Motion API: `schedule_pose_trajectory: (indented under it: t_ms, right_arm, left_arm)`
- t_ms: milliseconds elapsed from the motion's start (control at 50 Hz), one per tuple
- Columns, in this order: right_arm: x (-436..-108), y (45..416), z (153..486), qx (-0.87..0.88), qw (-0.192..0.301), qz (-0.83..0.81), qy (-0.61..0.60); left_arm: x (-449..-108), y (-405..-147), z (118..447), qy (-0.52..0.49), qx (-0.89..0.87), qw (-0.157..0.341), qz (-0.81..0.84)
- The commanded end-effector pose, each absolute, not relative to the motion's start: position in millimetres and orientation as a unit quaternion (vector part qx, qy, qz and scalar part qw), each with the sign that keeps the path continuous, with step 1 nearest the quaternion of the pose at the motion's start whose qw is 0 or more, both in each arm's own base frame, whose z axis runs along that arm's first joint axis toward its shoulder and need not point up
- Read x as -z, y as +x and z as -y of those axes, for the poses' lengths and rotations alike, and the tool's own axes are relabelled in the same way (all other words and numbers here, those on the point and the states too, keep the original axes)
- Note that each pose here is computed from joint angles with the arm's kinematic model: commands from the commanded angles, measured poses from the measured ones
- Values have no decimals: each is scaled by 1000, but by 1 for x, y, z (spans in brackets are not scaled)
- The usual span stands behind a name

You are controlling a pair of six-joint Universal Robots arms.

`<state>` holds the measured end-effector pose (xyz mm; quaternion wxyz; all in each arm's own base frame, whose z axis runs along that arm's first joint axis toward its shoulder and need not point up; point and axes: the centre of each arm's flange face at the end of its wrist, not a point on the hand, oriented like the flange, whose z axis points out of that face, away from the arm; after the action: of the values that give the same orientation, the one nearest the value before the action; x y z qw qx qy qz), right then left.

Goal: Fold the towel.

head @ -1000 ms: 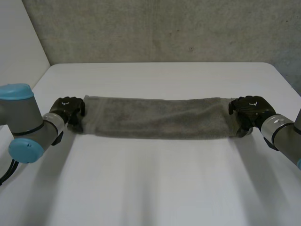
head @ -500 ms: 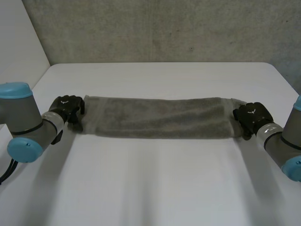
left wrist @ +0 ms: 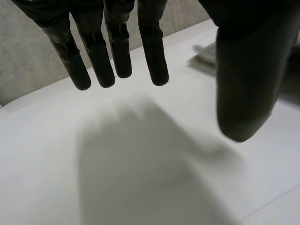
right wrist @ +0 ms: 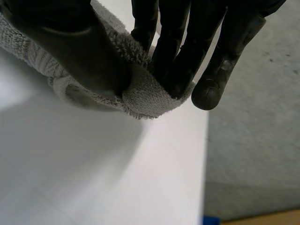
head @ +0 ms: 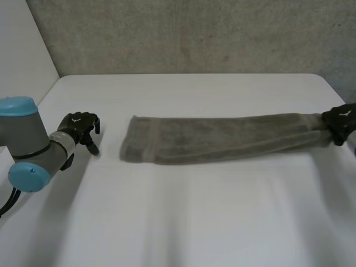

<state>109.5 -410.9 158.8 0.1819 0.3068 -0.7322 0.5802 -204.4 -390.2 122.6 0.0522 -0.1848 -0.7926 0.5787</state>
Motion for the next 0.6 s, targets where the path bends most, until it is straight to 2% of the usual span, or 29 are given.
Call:
schedule_pose_trajectory:
  t_ms: [20,100,140,160,180,200,240,260,300,320,340,360,400,420,460,480,520,600]
  right_arm:
    - [-193,97,431,-573,256,699,341]
    - [-212,120,433,-595,258,679,344]
    - [-231,174,423,-631,238,641,367]
    - [-232,174,423,-631,237,641,367]
    - [-242,205,413,-650,224,619,379]
    - [-242,205,413,-650,224,619,379]
    - [-258,264,388,-683,193,580,401]
    - [-258,264,388,-683,192,580,401]
    - [-259,326,351,-705,142,542,435]
    - [-258,326,350,-705,142,542,436]
    - [-254,355,329,-709,115,524,458]
    - [-254,355,328,-709,115,524,458]
    - [-227,403,289,-701,67,500,504]
    - [-227,403,288,-701,66,500,504]
    - [-192,434,259,-681,37,489,543]
    - [-192,434,259,-681,37,489,543]
    - [-170,449,244,-668,23,486,563]
    - [-166,453,243,-668,20,488,561]
  left_arm:
    - [-125,-204,388,-185,-580,52,792]
    - [-126,-205,388,-185,-580,53,791]
    - [-126,-205,388,-185,-580,53,791]
    - [-126,-205,388,-186,-580,53,791]
    - [-126,-205,388,-186,-580,53,791]
    - [-126,-205,388,-186,-580,53,791]
    - [-126,-207,387,-188,-580,54,791]
    - [-126,-207,387,-188,-580,54,791]
    - [-126,-207,387,-188,-580,54,791]
    - [-127,-207,387,-187,-581,54,790]
    - [-127,-207,387,-186,-581,54,791]
    - [-127,-207,387,-186,-581,54,791]
    - [-132,-207,386,-182,-585,57,788]
    - [-132,-207,386,-182,-585,57,788]
    - [-136,-208,386,-178,-587,61,787]
    - [-140,-208,386,-172,-590,65,786]
    - [-146,-210,385,-167,-594,72,784]
    - [-167,-215,381,-156,-610,91,772]
